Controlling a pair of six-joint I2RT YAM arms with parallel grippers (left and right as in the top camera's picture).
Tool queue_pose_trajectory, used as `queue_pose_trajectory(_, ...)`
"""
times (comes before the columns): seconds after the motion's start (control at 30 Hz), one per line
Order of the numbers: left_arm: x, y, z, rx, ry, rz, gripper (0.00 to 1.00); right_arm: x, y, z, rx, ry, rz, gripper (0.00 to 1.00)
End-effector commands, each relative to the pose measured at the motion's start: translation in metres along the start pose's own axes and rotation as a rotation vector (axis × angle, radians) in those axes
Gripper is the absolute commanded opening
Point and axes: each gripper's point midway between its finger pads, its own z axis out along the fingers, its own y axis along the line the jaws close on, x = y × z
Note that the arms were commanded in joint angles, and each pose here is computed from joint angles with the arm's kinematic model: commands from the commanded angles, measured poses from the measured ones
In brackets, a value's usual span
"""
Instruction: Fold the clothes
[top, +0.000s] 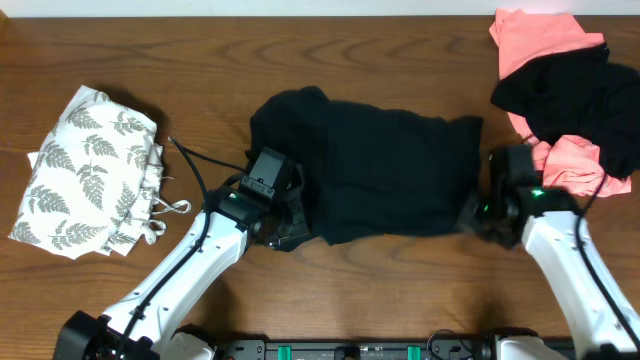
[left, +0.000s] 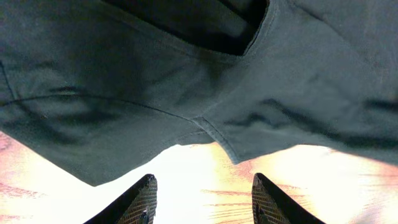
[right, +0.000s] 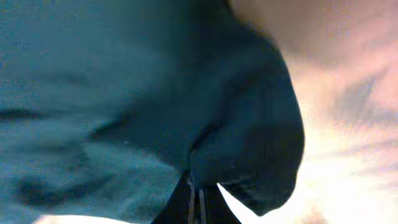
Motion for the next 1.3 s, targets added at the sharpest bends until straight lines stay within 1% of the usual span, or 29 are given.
queue_pose_trajectory(0.0, 0.004, -0.002, 0.0, 0.01, 0.019, 0.012, 0.5, -0.026, 0.015, -0.031, -0.047, -0.106, -0.058, 0.01)
queue_pose_trajectory(0.1, 0.01, -0.009, 0.0, 0.048, 0.052, 0.007, 0.5, -0.034, 0.023, -0.041, -0.071, -0.13, -0.068, 0.01)
queue_pose_trajectory(0.37, 0.032, -0.029, 0.005, 0.066, 0.085, 0.072, 0.52, -0.039, 0.031, -0.045, -0.109, -0.148, -0.085, 0.01)
queue_pose_trajectory(0.4, 0.036, -0.032, 0.006, 0.067, 0.091, 0.087, 0.52, -0.041, 0.032, -0.045, -0.112, -0.152, -0.085, 0.01)
queue_pose_trajectory(0.43, 0.04, -0.032, 0.007, 0.061, 0.095, 0.095, 0.56, -0.041, 0.033, -0.046, -0.116, -0.153, -0.086, 0.01)
queue_pose_trajectory(0.47, 0.042, -0.029, 0.008, 0.042, 0.093, 0.092, 0.56, -0.041, 0.033, -0.047, -0.118, -0.154, -0.086, 0.01)
queue_pose_trajectory(0.53, 0.038, -0.014, 0.01, -0.038, 0.058, 0.065, 0.57, -0.041, 0.033, -0.047, -0.117, -0.153, -0.088, 0.01)
queue_pose_trajectory(0.57, 0.033, -0.005, 0.01, -0.077, 0.034, 0.046, 0.61, -0.041, 0.034, -0.047, -0.122, -0.15, -0.094, 0.01)
queue_pose_trajectory(0.6, 0.03, -0.001, 0.01, -0.089, 0.024, 0.036, 0.62, -0.04, 0.035, -0.047, -0.127, -0.148, -0.1, 0.01)
queue_pose_trajectory(0.73, 0.021, 0.001, 0.011, -0.081, -0.003, -0.016, 0.66, -0.04, 0.035, -0.047, -0.129, -0.148, -0.102, 0.01)
queue_pose_trajectory(0.87, 0.017, 0.013, 0.018, -0.081, -0.019, -0.123, 0.71, -0.04, 0.035, -0.047, -0.129, -0.148, -0.102, 0.01)
queue_pose_trajectory(1.0, 0.022, 0.023, 0.026, -0.068, 0.006, -0.194, 0.71, -0.04, 0.035, -0.047, -0.128, -0.147, -0.102, 0.01)
queue_pose_trajectory(1.2, 0.014, 0.032, 0.026, -0.05, -0.003, -0.308, 0.71, -0.04, 0.035, -0.047, -0.128, -0.147, -0.101, 0.01)
queue_pose_trajectory(1.27, 0.009, 0.029, 0.028, -0.023, -0.014, -0.318, 0.75, -0.04, 0.035, -0.047, -0.128, -0.147, -0.102, 0.01)
